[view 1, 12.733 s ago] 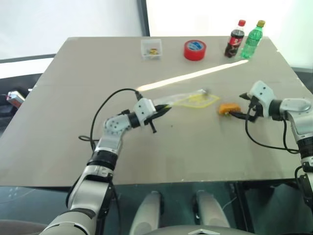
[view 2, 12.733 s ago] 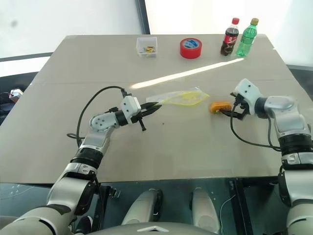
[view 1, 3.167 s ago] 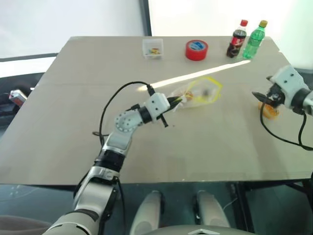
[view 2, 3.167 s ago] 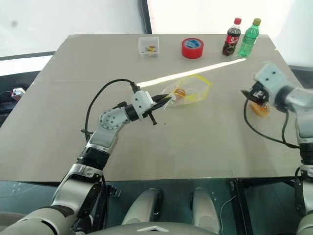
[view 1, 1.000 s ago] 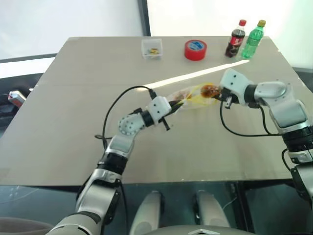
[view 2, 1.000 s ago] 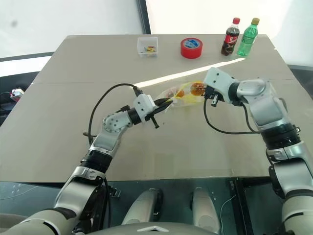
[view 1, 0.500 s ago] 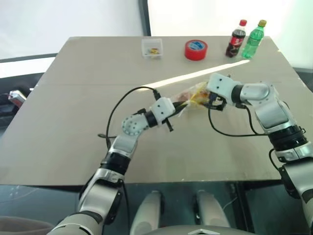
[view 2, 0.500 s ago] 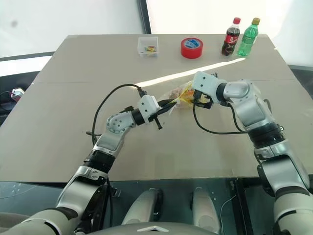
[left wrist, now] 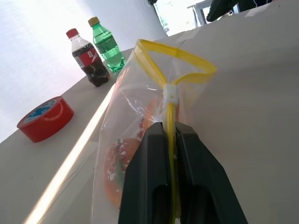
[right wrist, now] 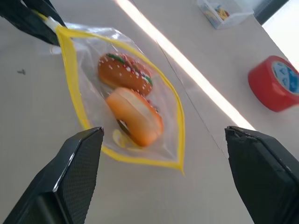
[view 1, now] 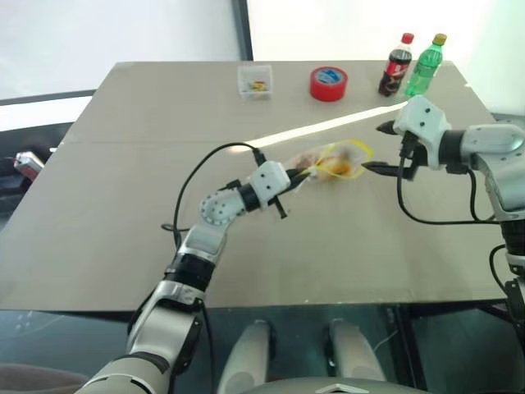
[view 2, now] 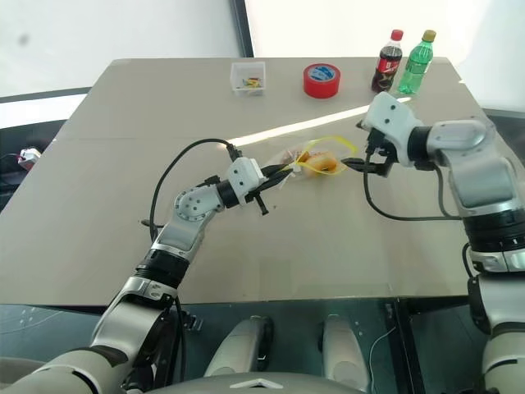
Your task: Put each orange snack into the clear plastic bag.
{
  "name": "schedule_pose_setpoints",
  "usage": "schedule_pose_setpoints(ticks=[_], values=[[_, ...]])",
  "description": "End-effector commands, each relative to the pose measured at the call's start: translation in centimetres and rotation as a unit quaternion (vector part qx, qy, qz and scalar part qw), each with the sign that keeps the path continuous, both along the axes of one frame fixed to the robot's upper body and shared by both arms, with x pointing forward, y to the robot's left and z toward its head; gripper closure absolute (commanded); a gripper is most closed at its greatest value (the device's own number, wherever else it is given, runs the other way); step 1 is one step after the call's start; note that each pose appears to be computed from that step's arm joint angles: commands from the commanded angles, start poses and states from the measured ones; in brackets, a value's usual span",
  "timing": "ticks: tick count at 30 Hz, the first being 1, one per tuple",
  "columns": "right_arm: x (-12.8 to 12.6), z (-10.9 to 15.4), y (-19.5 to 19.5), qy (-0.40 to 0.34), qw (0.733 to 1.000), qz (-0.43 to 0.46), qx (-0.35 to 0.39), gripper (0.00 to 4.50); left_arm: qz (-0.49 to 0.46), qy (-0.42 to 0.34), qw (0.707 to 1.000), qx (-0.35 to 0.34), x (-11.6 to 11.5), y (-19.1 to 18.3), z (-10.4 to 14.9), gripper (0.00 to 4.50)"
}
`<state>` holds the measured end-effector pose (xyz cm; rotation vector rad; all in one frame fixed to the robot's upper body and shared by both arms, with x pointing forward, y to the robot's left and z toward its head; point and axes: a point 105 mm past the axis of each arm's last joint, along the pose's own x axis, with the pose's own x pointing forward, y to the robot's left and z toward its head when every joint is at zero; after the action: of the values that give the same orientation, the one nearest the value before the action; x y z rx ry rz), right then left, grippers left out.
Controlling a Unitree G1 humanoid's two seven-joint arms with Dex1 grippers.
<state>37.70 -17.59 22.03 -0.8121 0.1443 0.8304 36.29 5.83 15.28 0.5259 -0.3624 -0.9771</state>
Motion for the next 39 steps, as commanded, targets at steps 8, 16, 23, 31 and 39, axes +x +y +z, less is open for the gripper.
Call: schedule_pose_setpoints(ticks=[8, 16, 23, 31, 39], values=[[3.4, -2.5, 0.2, -0.083, 0.986, 0.017, -0.146, 0.26, -0.003, -0.028, 1.000, -0.006, 0.0, 0.2, 1.6, 4.50], [3.9, -2.2, 1.5, -0.100, 0.983, 0.049, -0.146, 0.91, -0.006, -0.028, 1.000, 0.004, -0.2, 0.4, 1.3, 4.50], [3.4, -2.4, 1.9, -0.102, 0.981, 0.070, -0.150, 3.99, -0.009, -0.025, 1.000, 0.009, -0.3, 0.5, 1.0, 4.50], [3.1, -1.1, 1.6, -0.110, 0.984, 0.057, -0.131, 4.48, 0.006, -0.034, 0.999, 0.009, 0.4, 0.9, 1.6, 4.50], [2.4, 8.7, -3.2, -0.200, 0.976, -0.057, -0.064, 4.48, 0.038, -0.091, 0.994, -0.038, 2.2, 0.5, 10.5, 4.50]])
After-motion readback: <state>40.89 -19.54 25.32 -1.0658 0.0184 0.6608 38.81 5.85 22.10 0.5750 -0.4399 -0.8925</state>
